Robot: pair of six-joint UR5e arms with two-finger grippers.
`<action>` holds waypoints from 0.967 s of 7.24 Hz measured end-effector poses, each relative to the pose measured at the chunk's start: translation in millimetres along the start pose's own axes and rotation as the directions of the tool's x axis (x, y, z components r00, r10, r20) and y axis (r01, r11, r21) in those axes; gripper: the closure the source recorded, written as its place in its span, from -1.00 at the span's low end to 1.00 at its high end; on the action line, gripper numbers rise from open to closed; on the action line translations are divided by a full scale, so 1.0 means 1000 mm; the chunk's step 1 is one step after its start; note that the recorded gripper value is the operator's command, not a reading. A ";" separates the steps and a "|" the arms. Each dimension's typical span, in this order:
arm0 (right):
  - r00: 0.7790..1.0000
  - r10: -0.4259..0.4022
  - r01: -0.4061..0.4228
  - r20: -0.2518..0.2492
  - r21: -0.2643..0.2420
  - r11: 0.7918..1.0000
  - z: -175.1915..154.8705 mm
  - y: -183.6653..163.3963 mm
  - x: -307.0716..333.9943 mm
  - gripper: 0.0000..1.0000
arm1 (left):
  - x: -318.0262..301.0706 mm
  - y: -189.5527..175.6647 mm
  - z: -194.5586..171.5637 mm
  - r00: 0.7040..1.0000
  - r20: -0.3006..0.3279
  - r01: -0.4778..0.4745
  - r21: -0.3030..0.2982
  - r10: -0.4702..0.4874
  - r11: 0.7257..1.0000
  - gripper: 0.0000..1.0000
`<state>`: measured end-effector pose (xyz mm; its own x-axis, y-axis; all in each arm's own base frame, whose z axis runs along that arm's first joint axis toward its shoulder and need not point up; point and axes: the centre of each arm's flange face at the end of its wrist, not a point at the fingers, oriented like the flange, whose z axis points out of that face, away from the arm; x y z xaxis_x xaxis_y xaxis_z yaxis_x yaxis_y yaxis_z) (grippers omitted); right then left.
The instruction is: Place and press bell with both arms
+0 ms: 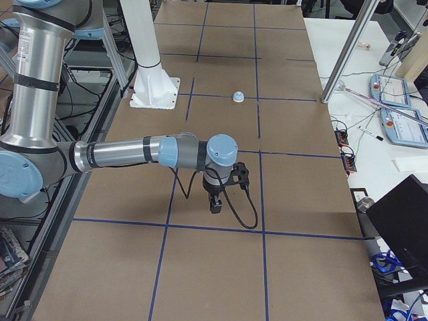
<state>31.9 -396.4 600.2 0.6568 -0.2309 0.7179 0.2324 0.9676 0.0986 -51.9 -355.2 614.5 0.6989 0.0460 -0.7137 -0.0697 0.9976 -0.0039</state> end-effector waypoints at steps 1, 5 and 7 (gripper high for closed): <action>1.000 0.000 0.000 0.000 -0.001 1.000 0.000 0.001 0.001 -1.00 | -0.002 -0.002 0.002 1.000 -0.003 0.005 -0.004 -0.005 1.000 -1.00; 1.000 0.005 -0.005 0.002 -0.001 1.000 0.000 0.005 0.001 -1.00 | 0.003 -0.004 0.008 0.993 -0.119 0.027 -0.016 -0.028 1.000 -1.00; 1.000 0.008 -0.008 0.002 0.004 1.000 -0.003 0.012 -0.004 -1.00 | 0.002 -0.003 0.010 0.991 -0.129 0.031 -0.020 -0.034 0.999 -1.00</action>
<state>34.1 -384.4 596.5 0.6573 -0.2231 0.7199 0.2243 0.9698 0.0958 -43.4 -357.6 620.3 0.6035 0.0052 -0.7973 -0.0620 0.9973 -0.0404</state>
